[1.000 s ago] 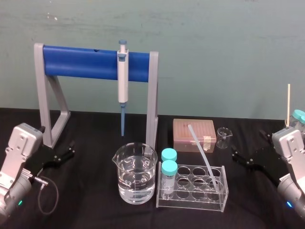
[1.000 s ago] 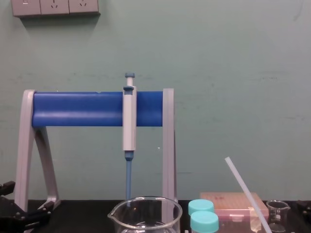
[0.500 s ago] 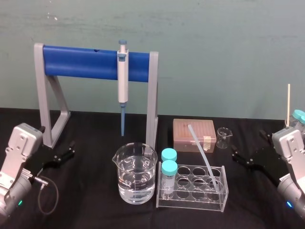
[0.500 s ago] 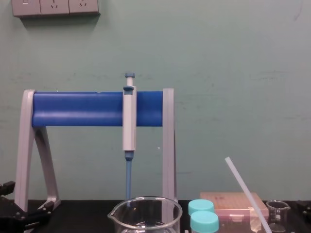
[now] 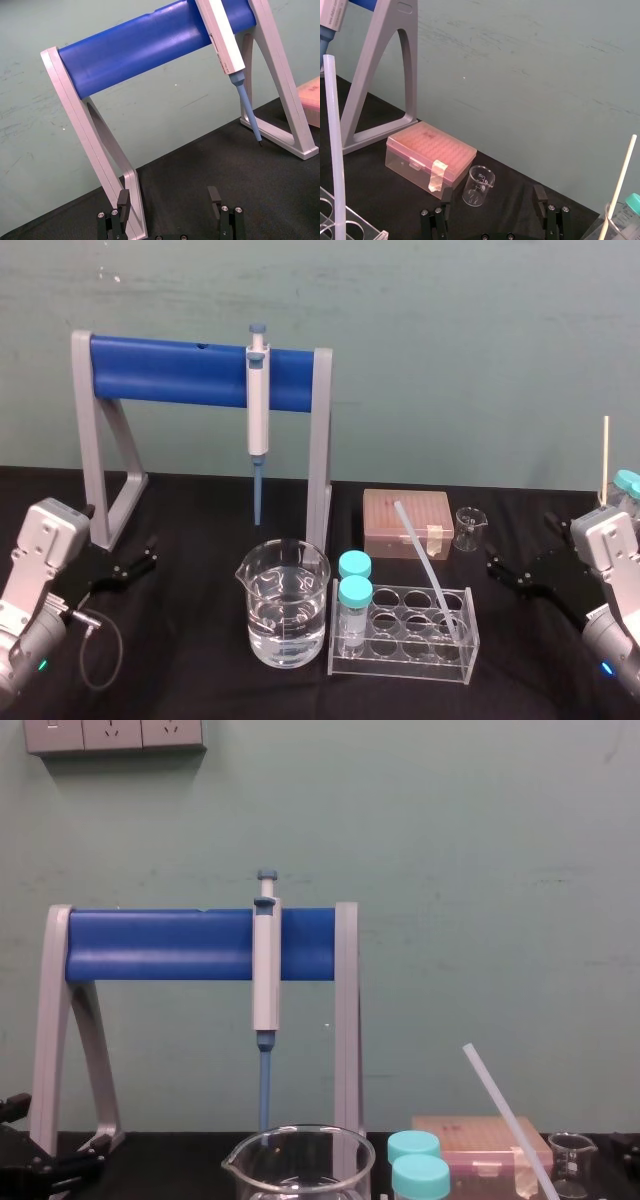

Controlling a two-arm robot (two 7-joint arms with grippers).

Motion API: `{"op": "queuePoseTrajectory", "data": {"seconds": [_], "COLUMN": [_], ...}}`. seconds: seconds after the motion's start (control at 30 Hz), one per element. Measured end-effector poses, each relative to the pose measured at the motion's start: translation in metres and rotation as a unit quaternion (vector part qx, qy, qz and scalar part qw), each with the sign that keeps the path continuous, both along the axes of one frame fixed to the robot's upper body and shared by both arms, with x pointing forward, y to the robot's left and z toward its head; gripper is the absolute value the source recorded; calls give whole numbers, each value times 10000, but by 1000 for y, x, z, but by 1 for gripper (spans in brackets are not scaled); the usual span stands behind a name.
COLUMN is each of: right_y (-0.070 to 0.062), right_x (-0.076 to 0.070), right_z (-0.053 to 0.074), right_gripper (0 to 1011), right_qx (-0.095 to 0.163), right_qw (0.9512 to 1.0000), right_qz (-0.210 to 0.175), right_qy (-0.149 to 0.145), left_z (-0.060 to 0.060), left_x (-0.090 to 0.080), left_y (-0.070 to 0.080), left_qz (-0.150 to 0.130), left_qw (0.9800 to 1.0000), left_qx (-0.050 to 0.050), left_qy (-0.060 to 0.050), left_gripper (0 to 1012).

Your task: Pick up the stirring rod with one hand, then place it down.

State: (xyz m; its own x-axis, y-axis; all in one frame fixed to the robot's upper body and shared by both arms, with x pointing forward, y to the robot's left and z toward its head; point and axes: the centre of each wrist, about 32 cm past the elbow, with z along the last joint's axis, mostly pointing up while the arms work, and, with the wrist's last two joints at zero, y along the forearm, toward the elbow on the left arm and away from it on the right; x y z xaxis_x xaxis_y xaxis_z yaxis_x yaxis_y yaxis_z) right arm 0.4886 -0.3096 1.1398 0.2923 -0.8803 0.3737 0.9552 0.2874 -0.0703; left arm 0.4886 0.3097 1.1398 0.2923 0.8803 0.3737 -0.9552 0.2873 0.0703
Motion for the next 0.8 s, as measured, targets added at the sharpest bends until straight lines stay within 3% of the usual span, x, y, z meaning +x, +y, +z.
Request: {"op": "queuePoseTrajectory", "data": {"seconds": [0.8], "right_y": [0], "right_x": [0], "right_z": [0], "right_gripper": [1003], "right_qx": [0], "right_qw": [10000], "right_qz": [0], "right_qy": [0], "left_z": [0], "left_x": [0], "left_y": [0], "left_qz": [0], "left_qw": [10000], "left_qx": [0], "left_qy": [0], "left_gripper": [1000]}}
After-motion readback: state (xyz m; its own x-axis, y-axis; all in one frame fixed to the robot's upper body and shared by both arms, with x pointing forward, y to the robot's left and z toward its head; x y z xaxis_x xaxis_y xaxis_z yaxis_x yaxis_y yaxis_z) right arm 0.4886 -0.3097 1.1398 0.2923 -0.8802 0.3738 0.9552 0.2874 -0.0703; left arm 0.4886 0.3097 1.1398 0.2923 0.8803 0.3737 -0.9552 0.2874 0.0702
